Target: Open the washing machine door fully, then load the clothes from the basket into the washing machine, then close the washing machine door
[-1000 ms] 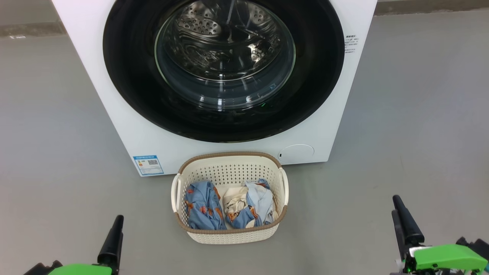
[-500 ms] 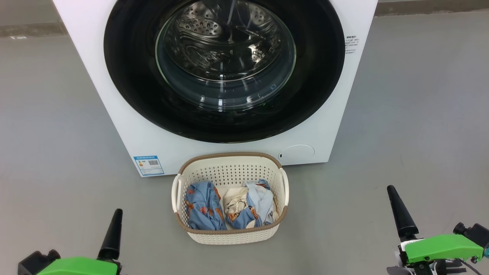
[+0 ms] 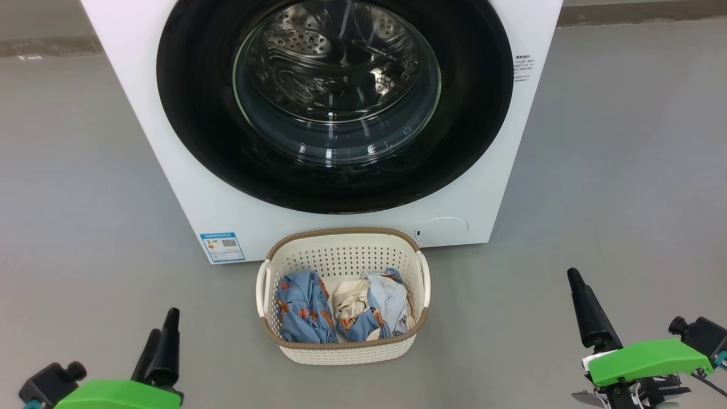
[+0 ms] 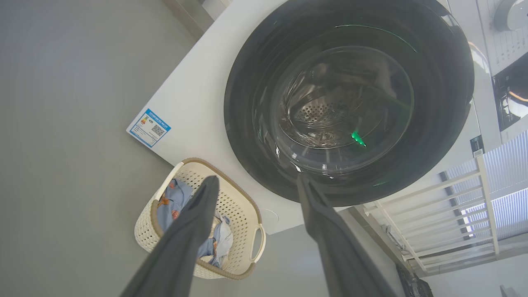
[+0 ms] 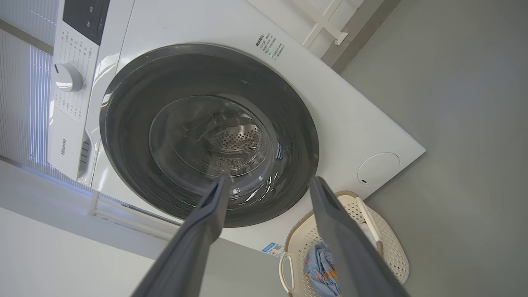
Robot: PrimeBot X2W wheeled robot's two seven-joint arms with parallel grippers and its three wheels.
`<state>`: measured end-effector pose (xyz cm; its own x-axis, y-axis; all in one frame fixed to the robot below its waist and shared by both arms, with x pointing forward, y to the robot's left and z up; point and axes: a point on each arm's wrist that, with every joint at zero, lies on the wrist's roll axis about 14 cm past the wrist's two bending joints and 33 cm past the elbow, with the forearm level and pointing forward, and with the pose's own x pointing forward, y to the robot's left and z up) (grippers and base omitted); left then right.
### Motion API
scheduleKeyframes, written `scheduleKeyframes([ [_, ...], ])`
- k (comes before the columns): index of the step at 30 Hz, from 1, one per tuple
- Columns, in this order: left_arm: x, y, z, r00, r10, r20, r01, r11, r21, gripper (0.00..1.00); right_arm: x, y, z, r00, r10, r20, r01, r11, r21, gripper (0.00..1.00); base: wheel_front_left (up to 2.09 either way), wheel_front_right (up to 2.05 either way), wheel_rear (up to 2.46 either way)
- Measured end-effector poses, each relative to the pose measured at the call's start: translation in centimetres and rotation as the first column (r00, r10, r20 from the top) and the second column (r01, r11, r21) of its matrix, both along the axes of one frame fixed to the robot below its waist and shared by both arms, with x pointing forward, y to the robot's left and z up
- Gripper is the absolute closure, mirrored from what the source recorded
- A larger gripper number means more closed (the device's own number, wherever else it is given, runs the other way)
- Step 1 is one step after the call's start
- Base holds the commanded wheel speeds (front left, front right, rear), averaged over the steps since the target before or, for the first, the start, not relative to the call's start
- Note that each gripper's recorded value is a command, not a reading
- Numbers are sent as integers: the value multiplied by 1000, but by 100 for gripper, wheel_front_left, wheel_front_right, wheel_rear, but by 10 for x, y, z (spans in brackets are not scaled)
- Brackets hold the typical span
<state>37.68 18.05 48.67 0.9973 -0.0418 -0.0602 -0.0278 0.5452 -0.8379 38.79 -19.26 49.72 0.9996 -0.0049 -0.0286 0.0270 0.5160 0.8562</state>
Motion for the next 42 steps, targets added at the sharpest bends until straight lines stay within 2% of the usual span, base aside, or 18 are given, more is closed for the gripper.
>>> scheduleKeyframes([
  [8, 0, 0, 2, 1000, -4, 19, 2, 993, 114, 0, 0, 0, 0, 1000, 5, 5, -4, 994, -109, 0, 0, 0, 0],
  [18, 0, -1, 5, 999, -21, 39, 10, 967, 256, 0, 5, 4, 6, 999, 27, 28, -19, 967, -255, 0, 0, 0, 0],
  [27, 4, -1, 12, 997, -30, 69, 2, 928, 372, 0, 4, 3, 5, 999, 40, 31, -24, 919, -394, 0, 0, 0, 0],
  [36, 3, 3, 12, 996, -41, 77, -5, 856, 518, 0, 7, 3, 12, 997, 51, 54, -15, 848, -530, 0, 0, 0, 0],
  [42, 2, 4, 11, 996, -49, 79, -6, 816, 578, 0, 8, 1, 11, 997, 55, 45, -16, 795, -607, 0, 0, 0, 0],
])
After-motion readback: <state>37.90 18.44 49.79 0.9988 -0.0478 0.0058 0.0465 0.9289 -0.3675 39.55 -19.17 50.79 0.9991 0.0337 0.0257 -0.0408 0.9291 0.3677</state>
